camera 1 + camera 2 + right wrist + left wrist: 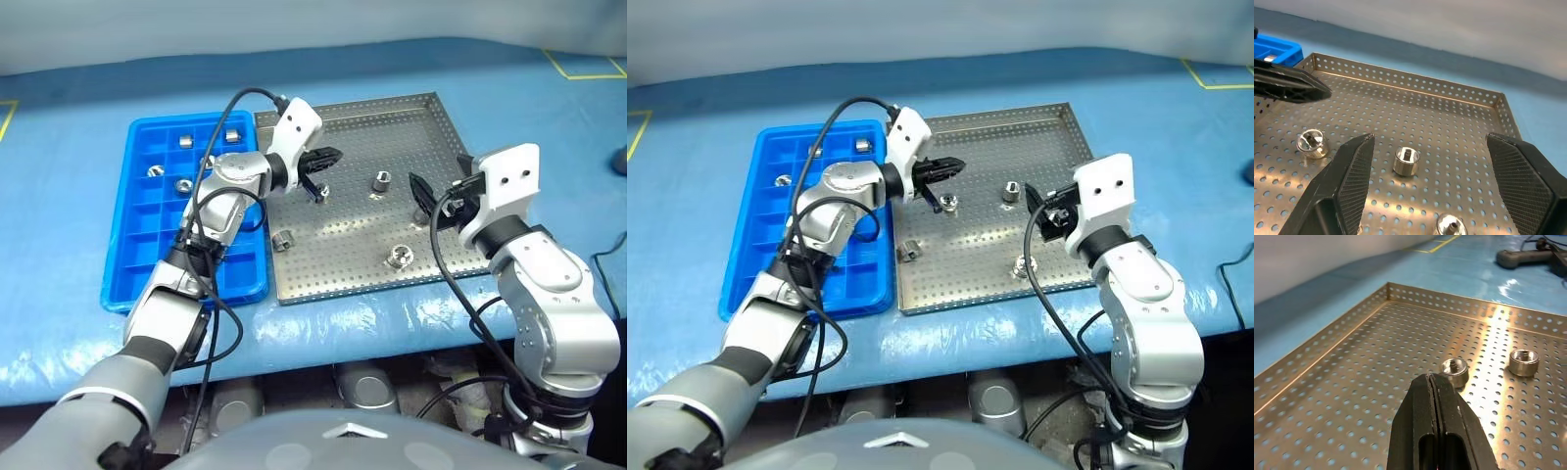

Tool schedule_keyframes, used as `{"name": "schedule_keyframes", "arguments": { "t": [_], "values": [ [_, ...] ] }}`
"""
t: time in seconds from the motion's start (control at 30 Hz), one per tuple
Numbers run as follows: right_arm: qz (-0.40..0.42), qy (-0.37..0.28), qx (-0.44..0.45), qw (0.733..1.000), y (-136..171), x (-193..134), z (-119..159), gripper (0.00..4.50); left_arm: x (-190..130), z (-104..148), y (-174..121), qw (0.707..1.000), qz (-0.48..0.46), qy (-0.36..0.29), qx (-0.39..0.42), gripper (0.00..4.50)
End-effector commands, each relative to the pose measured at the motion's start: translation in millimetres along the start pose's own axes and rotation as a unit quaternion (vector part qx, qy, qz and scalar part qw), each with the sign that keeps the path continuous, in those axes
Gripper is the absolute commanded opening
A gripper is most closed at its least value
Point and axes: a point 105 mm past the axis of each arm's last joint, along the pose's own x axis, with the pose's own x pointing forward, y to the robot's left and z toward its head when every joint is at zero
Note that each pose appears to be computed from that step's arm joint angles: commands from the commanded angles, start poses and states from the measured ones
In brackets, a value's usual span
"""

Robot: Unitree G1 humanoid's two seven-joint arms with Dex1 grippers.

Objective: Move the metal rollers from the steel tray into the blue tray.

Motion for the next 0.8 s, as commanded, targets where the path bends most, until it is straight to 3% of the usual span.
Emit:
{"name": "schedule_keyframes", "arguments": {
  "t": [0.03,0.13,0.37,0.57,0.8],
  "values": [
    [-0.021,-0.028,0.0,0.999,-1.8,-11.6,11.8,3.84,4.5,3.5,4.4,0.999,-0.001,0.019,0.044,0.0],
    [-0.033,-0.03,0.003,0.999,-4.6,-16.7,11.5,3.84,3.7,-12.5,10.5,0.996,0.008,0.062,0.063,0.0],
    [-0.033,-0.027,0.011,0.999,-2.2,-16.0,7.3,3.84,-10.6,-21.8,17.1,0.994,0.006,0.083,0.073,0.0],
    [-0.015,-0.029,0.017,0.999,5.1,-7.8,6.2,3.87,-37.6,-24.4,25.5,0.993,0.012,0.093,0.065,1.87],
    [0.006,-0.036,0.02,0.999,14.7,0.3,7.8,3.87,-45.7,-40.0,23.9,0.989,0.001,0.133,0.069,1.87]
  ]
}}
